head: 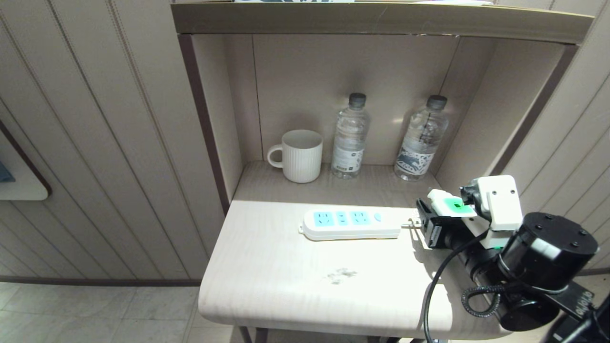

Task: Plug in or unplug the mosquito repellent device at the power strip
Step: Place the mosquito repellent liquid on the table

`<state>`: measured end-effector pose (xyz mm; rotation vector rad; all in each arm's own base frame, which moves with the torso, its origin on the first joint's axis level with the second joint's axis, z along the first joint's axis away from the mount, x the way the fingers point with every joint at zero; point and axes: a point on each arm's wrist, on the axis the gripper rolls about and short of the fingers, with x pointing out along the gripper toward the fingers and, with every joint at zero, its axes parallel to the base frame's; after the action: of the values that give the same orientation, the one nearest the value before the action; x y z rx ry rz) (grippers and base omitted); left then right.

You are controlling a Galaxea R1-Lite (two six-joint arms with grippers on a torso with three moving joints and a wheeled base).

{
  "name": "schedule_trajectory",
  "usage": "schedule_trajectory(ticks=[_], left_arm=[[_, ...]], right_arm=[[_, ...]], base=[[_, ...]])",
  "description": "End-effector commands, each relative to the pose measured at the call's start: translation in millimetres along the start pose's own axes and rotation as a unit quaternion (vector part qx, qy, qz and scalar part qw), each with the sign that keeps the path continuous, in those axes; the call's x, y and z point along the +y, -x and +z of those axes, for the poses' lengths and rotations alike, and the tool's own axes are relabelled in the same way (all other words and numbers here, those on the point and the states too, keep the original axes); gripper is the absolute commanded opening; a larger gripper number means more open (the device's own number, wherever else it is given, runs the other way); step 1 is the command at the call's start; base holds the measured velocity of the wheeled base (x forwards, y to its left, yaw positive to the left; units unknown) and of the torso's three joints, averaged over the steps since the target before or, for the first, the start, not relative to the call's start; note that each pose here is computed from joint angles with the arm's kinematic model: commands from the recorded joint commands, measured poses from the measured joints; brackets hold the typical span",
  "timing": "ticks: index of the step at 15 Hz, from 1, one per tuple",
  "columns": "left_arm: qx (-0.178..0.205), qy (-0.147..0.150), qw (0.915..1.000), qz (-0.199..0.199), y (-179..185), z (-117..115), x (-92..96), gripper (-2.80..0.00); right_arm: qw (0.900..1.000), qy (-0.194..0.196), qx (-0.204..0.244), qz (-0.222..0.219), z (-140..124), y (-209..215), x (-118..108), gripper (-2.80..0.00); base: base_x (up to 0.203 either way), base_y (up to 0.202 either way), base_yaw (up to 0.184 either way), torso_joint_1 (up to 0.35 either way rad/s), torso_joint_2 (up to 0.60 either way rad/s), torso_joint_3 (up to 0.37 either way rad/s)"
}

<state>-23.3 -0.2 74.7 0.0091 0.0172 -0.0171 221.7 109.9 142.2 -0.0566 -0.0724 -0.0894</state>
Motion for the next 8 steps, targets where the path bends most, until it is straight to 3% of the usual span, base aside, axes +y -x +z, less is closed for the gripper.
schedule_trajectory(ticks=[1,8], left_arm=[[0.001,0.0,1.0,0.0,0,0,0.0,-2.8],[0.001,0.0,1.0,0.0,0,0,0.0,-2.8]], right_arm=[[1.0,-0.014,-0.021,-0.003,6,1,-1,0.0],[0.999,-0.023,-0.039,0.006,19,20,-10,0.0]], base=[[0.0,0.0,0.0,0.0,0.0,0.0],[0.0,0.0,0.0,0.0,0.0,0.0]])
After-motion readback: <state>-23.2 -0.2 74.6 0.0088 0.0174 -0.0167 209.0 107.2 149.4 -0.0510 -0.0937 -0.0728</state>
